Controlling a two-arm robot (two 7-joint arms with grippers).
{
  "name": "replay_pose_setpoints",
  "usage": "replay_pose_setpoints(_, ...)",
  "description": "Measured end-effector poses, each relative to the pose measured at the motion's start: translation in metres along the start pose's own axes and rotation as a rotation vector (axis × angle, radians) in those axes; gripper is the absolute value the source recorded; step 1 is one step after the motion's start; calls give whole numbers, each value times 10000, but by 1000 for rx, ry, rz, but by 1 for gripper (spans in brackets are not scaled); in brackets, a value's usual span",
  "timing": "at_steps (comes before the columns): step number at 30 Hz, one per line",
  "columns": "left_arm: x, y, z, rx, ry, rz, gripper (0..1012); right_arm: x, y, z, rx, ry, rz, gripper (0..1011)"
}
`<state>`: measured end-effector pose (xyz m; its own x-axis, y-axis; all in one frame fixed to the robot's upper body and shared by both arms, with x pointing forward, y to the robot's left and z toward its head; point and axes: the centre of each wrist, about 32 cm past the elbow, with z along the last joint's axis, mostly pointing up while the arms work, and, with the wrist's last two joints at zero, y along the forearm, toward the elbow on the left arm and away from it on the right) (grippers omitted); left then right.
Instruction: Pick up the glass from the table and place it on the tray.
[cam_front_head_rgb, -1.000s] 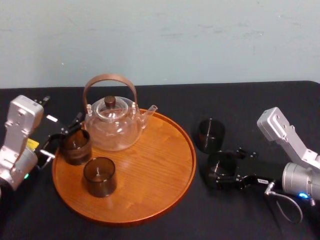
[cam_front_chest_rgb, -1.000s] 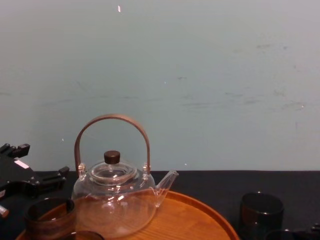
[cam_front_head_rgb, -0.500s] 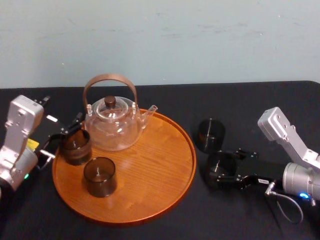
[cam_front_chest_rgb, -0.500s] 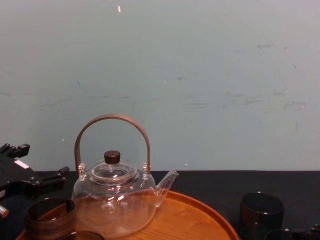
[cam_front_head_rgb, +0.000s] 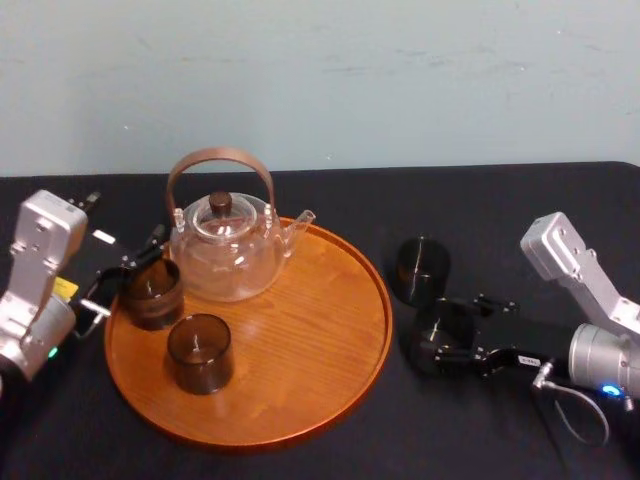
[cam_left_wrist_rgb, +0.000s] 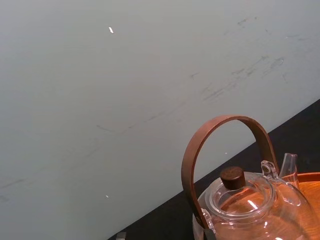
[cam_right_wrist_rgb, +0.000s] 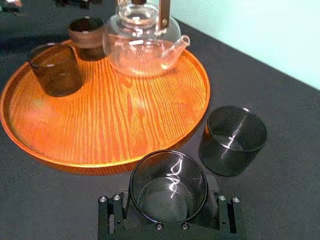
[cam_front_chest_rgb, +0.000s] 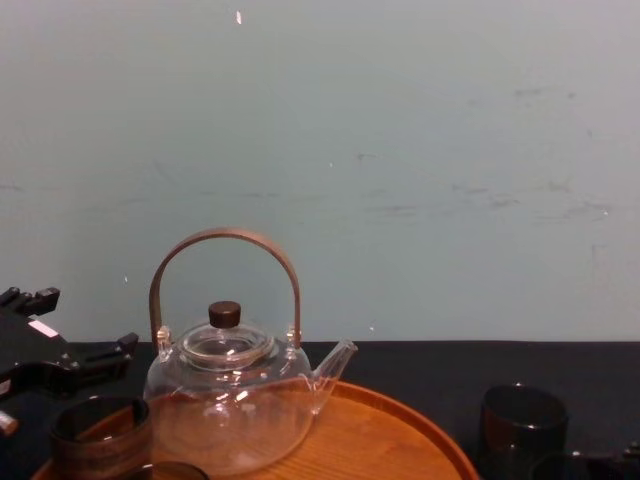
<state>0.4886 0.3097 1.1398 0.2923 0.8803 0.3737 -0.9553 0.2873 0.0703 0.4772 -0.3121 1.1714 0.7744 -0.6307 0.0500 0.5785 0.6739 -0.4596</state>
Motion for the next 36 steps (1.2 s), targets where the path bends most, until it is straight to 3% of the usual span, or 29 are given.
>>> replay_pose_setpoints(11, 0, 0, 0, 0, 0, 0, 1001, 50, -156, 177, 58, -25, 43, 902)
replay_pose_setpoints(19, 0, 0, 0, 0, 0, 0, 1001, 76, -213, 380, 96, -79, 75, 902)
replay_pose_setpoints(36, 0, 0, 0, 0, 0, 0, 1001, 3, 198, 673, 187, -127, 175, 902)
